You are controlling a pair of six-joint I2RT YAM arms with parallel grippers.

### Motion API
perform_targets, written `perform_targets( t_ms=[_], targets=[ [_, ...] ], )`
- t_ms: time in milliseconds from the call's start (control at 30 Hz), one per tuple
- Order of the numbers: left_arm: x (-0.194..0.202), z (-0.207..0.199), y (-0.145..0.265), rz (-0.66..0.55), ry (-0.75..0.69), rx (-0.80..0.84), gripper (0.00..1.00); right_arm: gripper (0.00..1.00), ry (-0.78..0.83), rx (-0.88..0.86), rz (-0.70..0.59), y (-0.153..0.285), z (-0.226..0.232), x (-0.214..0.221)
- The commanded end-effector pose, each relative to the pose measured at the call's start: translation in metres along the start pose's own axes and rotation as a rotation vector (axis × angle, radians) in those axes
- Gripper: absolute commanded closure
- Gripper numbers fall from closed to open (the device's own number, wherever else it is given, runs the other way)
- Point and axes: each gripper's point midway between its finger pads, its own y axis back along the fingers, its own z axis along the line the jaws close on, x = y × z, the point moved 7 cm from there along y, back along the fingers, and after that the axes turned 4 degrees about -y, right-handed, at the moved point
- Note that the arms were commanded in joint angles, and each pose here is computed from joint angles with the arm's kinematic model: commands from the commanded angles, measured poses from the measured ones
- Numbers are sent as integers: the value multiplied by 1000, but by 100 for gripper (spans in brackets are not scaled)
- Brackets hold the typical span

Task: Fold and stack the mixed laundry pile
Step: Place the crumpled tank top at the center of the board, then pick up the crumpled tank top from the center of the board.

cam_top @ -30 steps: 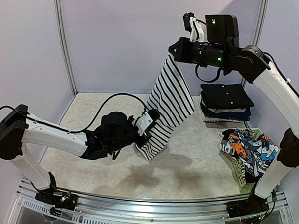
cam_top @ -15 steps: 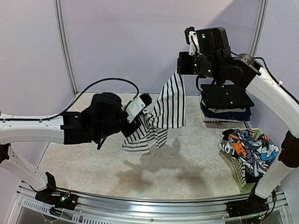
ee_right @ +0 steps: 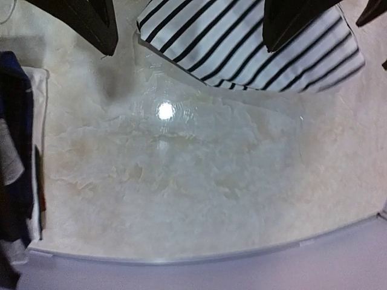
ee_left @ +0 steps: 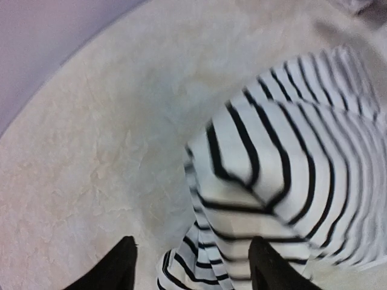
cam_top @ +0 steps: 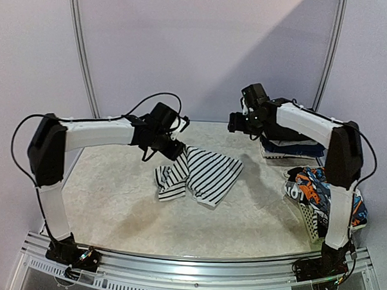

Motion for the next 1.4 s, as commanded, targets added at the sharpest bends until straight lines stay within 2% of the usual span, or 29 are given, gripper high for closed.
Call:
perform_targets(
  t_ms=[0, 67, 233, 367, 533, 700, 900, 1033, 1200, 1367],
  targets=[
    [18, 3, 2, 75, 97, 60, 20, 13, 45, -168, 93, 1, 22, 8],
    [21, 3, 16, 33, 107, 57, 12, 10, 65, -184, 61, 17, 24, 11],
    [53, -2, 45, 39, 110, 18, 10, 10, 173, -211, 36, 49, 27, 49],
    [91, -16, 52, 68, 145, 71, 12, 10, 292, -256, 45, 66, 43, 101],
    [124, -26, 49, 81, 204, 112, 20, 11, 358, -299, 56, 72, 61, 150],
    [138, -34, 30, 98, 233, 132, 25, 13, 394, -330, 107, 67, 69, 181],
    [143, -43, 4, 109, 242, 151, 36, 14, 421, -344, 186, 54, 72, 210],
    [144, -44, -5, 129, 242, 137, 44, 15, 427, -271, 205, 38, 66, 224],
    [139, -50, 11, 97, 166, 75, 41, 20, 429, -202, 220, 20, 58, 235],
    [143, -50, 9, 138, 134, 43, 35, 32, 440, -151, 244, 4, 54, 244]
  ],
)
